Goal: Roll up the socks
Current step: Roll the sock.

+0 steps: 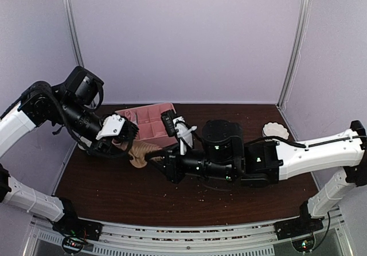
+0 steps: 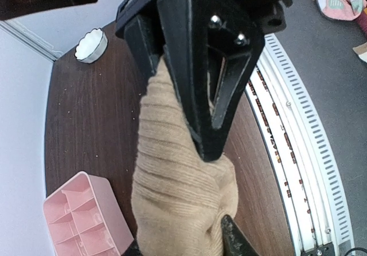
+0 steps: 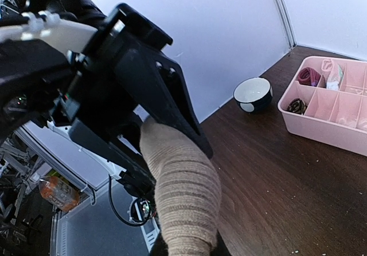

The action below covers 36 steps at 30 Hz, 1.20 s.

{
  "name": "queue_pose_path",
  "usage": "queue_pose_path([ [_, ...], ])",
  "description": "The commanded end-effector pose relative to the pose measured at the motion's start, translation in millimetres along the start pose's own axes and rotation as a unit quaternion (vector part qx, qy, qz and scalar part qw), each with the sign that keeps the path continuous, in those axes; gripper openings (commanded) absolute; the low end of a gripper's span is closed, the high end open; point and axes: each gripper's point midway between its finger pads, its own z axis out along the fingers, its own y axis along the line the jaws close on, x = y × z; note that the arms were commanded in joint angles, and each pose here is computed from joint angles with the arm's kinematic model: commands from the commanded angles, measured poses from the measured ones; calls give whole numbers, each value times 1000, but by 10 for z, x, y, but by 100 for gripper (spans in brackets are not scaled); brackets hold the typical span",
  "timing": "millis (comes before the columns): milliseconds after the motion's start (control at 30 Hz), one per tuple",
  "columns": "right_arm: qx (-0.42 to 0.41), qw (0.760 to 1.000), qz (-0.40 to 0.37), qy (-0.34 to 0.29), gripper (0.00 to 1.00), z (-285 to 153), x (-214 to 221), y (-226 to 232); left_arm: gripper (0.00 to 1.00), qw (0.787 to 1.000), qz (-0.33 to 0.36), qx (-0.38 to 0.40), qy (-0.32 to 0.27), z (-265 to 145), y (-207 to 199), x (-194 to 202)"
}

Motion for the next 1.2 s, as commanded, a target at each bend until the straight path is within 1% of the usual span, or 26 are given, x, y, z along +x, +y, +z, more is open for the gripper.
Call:
queue_pose_path([
  [0, -60, 995, 46, -64, 0, -46, -336, 223, 32, 1000, 14, -18, 3, 82, 80, 11],
  [133, -118, 985, 90, -93, 0, -149, -401, 311, 27, 997, 29, -67, 5, 8, 193, 21],
  [233, -141, 980, 113, -87, 0, -148, -353, 338, 18, 993, 42, -106, -3, -104, 280, -27],
  [300, -141, 979, 128, -75, 0, -105, -291, 321, 12, 993, 43, -108, -7, -143, 293, -70],
  [367, -137, 978, 139, -68, 0, -56, -238, 282, 2, 995, 44, -92, -17, -151, 245, -119],
  [400, -135, 978, 144, -67, 0, -40, -227, 265, 0, 996, 45, -77, -25, -153, 192, -149],
  [533, -120, 976, 158, -86, 0, -43, -256, 178, 0, 999, 35, -2, -36, -109, -41, -179],
  [567, -120, 975, 161, -94, 0, -57, -289, 167, 0, 999, 32, 3, -35, -103, -53, -175],
  [633, -124, 973, 166, -102, 0, -69, -312, 169, 0, 999, 23, -5, -26, -90, -19, -146],
  [733, -129, 971, 171, -105, 0, -64, -310, 161, 0, 998, 21, -52, -16, -99, 118, -92],
  [767, -128, 972, 167, -105, 0, -74, -315, 158, 8, 998, 18, -65, -9, -89, 153, -56],
  [833, -115, 975, 151, -111, 0, -132, -334, 116, 29, 997, 2, -73, 4, -67, 181, 9],
  [867, -102, 978, 140, -117, 0, -171, -349, 70, 33, 997, -13, -70, 12, -32, 182, 54],
  [967, -39, 989, 82, -116, 0, -271, -390, -82, 34, 991, -83, -95, 36, 32, 280, 201],
  [1033, 1, 993, 43, -114, 0, -333, -416, -172, 33, 984, -122, -125, 25, -16, 387, 219],
  [1067, 18, 993, 22, -114, 0, -363, -430, -208, 39, 978, -145, -151, 23, -64, 472, 239],
  [1100, 32, 993, 4, -116, 0, -392, -446, -237, 46, 968, -166, -186, 34, -127, 575, 300],
  [1133, 47, 992, -12, -119, 0, -422, -475, -269, 49, 962, -181, -200, 38, -170, 622, 323],
  [1167, 62, 990, -26, -121, 0, -448, -504, -305, 63, 958, -201, -199, 49, -203, 614, 370],
])
